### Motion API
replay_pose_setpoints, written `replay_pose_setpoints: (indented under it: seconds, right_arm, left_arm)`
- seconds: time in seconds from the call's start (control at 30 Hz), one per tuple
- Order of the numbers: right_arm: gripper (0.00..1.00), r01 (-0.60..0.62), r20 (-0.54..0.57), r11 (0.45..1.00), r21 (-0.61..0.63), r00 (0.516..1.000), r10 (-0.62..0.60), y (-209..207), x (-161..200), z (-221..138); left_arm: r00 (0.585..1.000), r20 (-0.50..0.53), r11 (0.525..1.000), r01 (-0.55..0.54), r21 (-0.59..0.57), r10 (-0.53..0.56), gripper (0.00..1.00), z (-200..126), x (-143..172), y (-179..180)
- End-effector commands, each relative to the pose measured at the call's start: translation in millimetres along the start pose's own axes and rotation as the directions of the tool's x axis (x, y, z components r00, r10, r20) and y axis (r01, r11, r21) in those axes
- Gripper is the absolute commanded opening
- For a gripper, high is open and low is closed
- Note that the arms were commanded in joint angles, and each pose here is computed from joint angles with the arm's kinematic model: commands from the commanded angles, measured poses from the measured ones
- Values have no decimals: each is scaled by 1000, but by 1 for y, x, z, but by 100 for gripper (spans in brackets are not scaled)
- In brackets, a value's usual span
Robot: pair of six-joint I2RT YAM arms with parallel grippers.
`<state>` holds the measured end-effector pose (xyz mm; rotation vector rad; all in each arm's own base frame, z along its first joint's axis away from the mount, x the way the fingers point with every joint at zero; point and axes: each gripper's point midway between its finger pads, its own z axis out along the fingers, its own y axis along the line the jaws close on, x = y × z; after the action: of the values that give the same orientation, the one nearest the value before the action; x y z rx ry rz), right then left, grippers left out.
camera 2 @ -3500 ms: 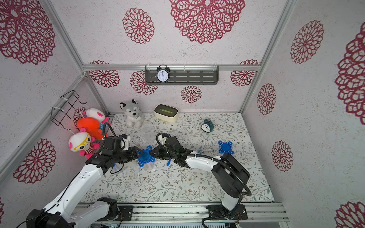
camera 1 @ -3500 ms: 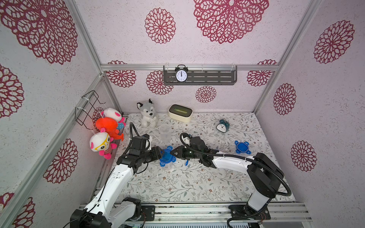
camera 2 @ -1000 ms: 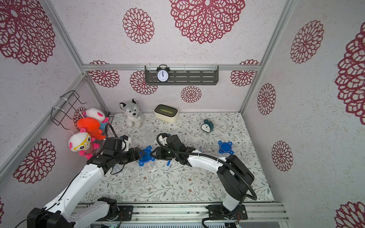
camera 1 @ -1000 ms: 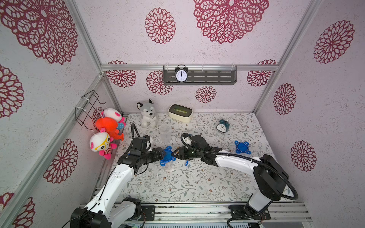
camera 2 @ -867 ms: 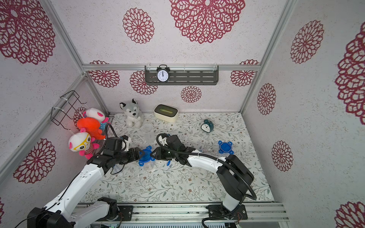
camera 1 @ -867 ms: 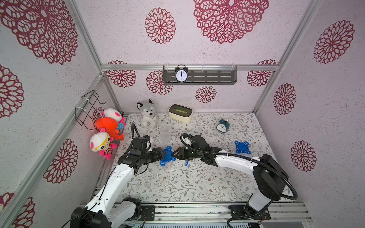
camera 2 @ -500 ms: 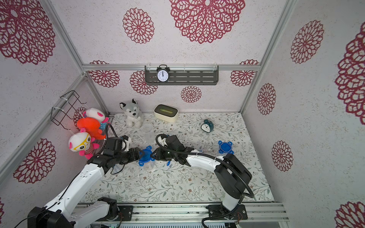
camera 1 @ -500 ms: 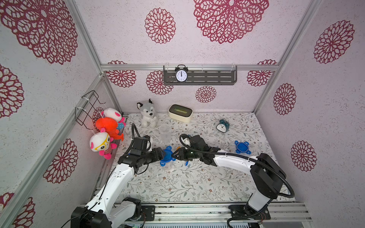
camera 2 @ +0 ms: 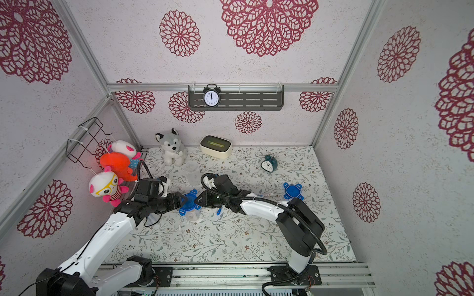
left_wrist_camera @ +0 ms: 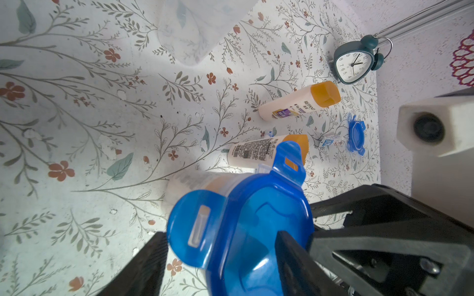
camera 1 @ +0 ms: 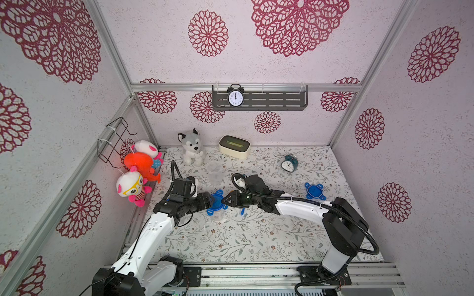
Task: Pack away toiletry kits
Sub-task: Adjust the lid on the container.
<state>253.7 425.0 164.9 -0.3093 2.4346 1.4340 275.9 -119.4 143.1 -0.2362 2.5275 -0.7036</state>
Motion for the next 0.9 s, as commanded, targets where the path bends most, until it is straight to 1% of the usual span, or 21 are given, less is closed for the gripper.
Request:
replay_pose_setpoints:
  seconds: [0.0,0.3,0.43,0.57,0.87]
  right_arm:
    - [30,25,42,999,-26,999,-24,12,-13,-4]
    - [30,24,54,999,-24,998,-23,10,-15,-7]
    - [29,26,50,999,-30,998,-25,10,-15,-6]
    - [22,35,47,999,-38,998,-33,12,-16,-4]
    - [21,36,42,999,-34,999,-35,10,-19,0]
  left_arm:
    - [999,-41,1000,9,-9,-9,68,8,11,4]
    - [997,-79,997,3,-78,-9,63,8,23,18]
    - [997,-73,995,2,-96,-9,62,3,25,21]
    - [998,-56,996,5,-94,-11,62,0,23,20]
    - [999,-47,997,7,-77,-11,63,2,18,16]
